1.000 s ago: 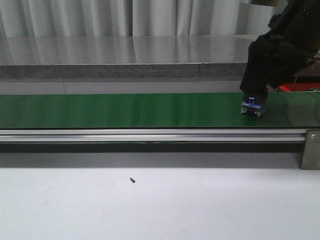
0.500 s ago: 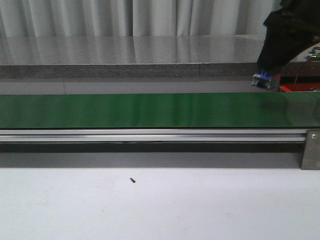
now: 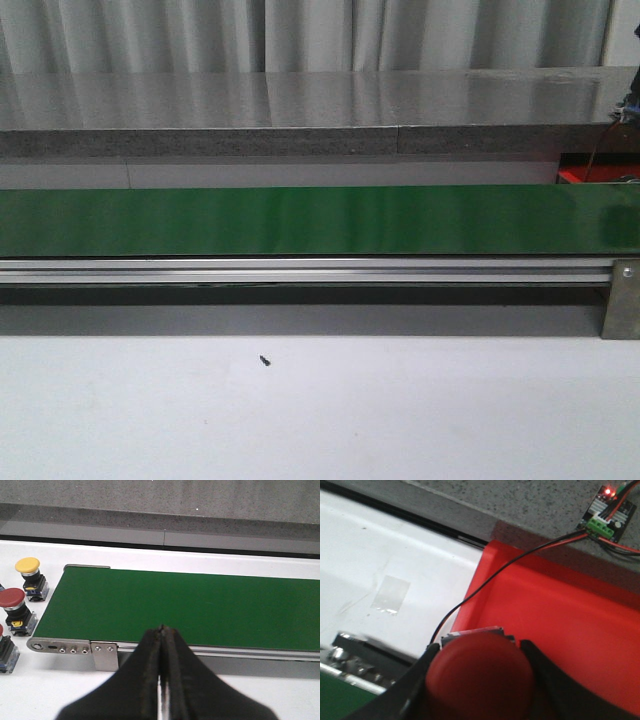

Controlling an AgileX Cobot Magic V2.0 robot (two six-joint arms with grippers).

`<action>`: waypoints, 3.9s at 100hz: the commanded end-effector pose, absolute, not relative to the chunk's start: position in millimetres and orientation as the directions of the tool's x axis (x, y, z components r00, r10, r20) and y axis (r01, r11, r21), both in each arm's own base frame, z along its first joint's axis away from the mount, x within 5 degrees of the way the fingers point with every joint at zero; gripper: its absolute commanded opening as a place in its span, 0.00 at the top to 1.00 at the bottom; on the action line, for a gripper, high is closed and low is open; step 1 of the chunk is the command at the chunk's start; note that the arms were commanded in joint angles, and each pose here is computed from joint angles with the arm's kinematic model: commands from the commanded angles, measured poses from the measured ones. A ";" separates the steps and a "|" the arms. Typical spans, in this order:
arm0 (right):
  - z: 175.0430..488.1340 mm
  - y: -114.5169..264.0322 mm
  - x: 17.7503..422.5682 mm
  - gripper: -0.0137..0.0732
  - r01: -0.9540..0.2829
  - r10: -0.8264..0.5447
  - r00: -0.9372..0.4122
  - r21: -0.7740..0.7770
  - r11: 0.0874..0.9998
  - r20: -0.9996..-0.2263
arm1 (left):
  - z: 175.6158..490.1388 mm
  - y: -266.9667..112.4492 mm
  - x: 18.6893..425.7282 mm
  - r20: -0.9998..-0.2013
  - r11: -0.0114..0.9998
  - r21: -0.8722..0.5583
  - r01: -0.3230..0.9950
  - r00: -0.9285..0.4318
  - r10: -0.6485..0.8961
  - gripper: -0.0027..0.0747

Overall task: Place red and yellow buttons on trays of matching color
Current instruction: 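Carry the button into the red tray and release it, then withdraw the right gripper from the red tray, then reach the left gripper to the table and grasp a third red button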

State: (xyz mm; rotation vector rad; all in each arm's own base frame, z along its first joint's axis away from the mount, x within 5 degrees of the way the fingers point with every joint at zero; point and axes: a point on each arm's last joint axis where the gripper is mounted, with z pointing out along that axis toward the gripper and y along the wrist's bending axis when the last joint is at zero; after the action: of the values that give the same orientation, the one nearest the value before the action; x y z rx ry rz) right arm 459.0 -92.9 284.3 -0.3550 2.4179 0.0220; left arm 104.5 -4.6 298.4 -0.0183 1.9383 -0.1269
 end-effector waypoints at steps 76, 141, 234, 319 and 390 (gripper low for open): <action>247.2 -126.0 500.6 0.32 -0.191 -0.228 -0.769 -0.127 0.973 -0.597 | 313.7 -2.3 107.2 -0.959 0.994 -0.103 0.027 -0.268 -0.092 0.99; 410.0 -84.6 430.3 0.13 -0.195 -0.172 -0.599 -0.066 0.979 -0.782 | 313.7 -2.3 107.2 -0.959 0.994 -0.103 0.027 -0.268 -0.092 0.99; 361.4 5.7 152.0 0.23 -0.160 -0.147 -0.347 -0.096 0.982 -0.926 | 313.4 -2.4 107.1 -0.958 0.994 -0.104 0.029 -0.272 -0.092 0.99; 323.8 10.0 87.1 0.95 -0.146 -0.152 -0.250 -0.118 0.982 -0.956 | 313.7 -1.6 107.2 -0.961 0.996 -0.085 0.024 -0.268 -0.076 0.15; 323.8 10.0 87.1 0.95 -0.146 -0.152 -0.250 -0.118 0.982 -0.956 | 375.1 57.8 200.3 -0.823 0.950 -0.063 -0.305 -0.523 -0.222 0.11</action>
State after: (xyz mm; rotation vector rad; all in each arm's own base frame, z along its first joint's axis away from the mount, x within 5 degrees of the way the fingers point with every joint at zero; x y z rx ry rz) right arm 85.4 11.2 310.2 -0.2515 1.9166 0.0031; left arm 179.9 41.7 356.8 -0.3011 2.1810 0.0524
